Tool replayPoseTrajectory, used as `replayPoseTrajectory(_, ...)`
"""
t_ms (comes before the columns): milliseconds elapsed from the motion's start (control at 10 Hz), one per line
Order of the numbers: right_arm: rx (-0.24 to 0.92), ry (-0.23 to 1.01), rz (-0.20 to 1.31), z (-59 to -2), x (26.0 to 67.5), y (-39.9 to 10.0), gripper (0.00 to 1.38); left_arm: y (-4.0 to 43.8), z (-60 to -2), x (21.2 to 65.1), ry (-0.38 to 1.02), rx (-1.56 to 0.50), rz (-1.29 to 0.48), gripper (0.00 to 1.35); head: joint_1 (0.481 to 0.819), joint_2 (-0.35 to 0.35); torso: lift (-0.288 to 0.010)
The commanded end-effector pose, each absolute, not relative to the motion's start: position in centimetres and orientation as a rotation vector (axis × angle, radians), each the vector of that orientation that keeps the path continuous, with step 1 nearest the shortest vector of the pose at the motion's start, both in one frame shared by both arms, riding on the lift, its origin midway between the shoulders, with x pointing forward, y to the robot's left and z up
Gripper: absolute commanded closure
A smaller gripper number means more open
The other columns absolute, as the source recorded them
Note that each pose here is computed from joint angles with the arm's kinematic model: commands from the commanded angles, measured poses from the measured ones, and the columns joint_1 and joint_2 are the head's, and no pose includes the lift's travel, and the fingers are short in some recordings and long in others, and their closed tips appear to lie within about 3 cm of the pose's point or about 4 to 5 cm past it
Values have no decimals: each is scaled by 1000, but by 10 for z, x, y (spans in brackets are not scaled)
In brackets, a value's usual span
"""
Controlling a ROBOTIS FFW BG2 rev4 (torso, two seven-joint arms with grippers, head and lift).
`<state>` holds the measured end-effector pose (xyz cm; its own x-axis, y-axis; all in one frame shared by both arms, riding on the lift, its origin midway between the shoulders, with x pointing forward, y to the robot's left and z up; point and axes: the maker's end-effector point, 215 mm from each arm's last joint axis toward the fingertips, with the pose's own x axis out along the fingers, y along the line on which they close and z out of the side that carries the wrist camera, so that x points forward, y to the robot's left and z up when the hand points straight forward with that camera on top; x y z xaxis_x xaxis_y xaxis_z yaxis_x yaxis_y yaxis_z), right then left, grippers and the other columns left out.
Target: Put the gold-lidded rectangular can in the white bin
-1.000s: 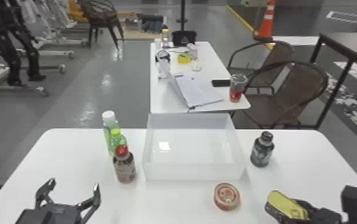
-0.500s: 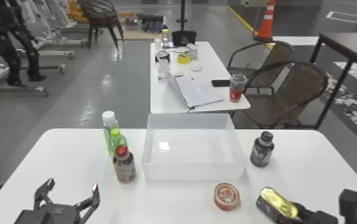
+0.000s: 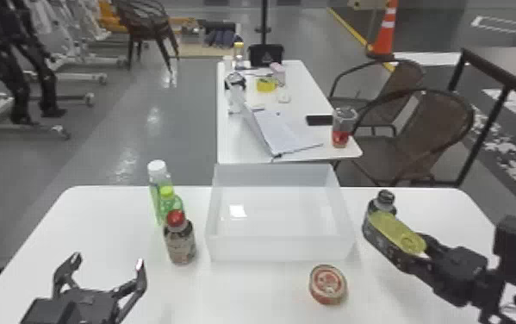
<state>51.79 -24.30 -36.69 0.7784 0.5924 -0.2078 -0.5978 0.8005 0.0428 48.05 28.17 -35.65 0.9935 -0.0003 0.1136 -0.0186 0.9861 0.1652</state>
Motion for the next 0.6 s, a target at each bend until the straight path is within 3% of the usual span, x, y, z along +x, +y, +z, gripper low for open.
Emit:
replayPoseTrajectory(0, -11, 154, 639, -328, 531, -227, 1276, 275, -356, 484, -118, 145, 6, 154, 549, 0, -100)
replayPoseTrajectory(500, 73, 32, 710, -291, 587, -131, 1276, 265, -359, 494, -118, 93, 11, 154, 549, 0, -100)
